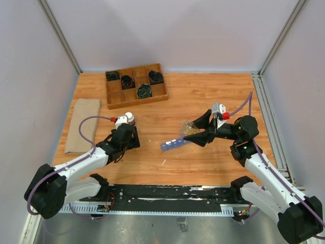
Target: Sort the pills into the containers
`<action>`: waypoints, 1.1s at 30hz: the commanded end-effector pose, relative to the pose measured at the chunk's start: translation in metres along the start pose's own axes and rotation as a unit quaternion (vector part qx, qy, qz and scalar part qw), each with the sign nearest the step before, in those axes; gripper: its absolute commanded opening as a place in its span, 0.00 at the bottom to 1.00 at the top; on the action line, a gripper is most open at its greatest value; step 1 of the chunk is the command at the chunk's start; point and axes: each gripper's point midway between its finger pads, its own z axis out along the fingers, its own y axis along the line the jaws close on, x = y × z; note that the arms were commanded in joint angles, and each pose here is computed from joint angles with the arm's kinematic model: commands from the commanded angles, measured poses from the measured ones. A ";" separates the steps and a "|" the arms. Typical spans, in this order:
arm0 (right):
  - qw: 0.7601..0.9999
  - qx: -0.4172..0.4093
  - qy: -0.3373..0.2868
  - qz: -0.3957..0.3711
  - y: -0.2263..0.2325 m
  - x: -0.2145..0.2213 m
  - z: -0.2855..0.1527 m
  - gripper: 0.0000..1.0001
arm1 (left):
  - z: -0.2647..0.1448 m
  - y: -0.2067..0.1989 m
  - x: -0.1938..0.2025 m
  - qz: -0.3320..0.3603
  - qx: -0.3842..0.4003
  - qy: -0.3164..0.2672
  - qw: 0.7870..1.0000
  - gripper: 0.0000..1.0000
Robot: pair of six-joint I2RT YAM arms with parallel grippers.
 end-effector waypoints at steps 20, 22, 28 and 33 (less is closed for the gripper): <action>1.000 0.008 0.001 -0.009 -0.012 -0.004 0.000 0.15 | 0.028 0.002 -0.006 0.030 -0.028 0.017 0.999 0.53; 1.000 0.007 0.001 -0.007 -0.012 -0.003 0.001 0.14 | 0.030 0.002 -0.004 0.031 -0.028 0.020 0.999 0.55; 1.000 0.005 0.001 -0.005 -0.011 -0.004 0.001 0.14 | 0.034 0.002 -0.001 0.036 -0.033 0.029 0.998 0.56; 1.000 0.004 0.000 -0.003 -0.011 -0.004 0.001 0.14 | 0.033 0.003 0.001 0.036 -0.035 0.033 0.998 0.56</action>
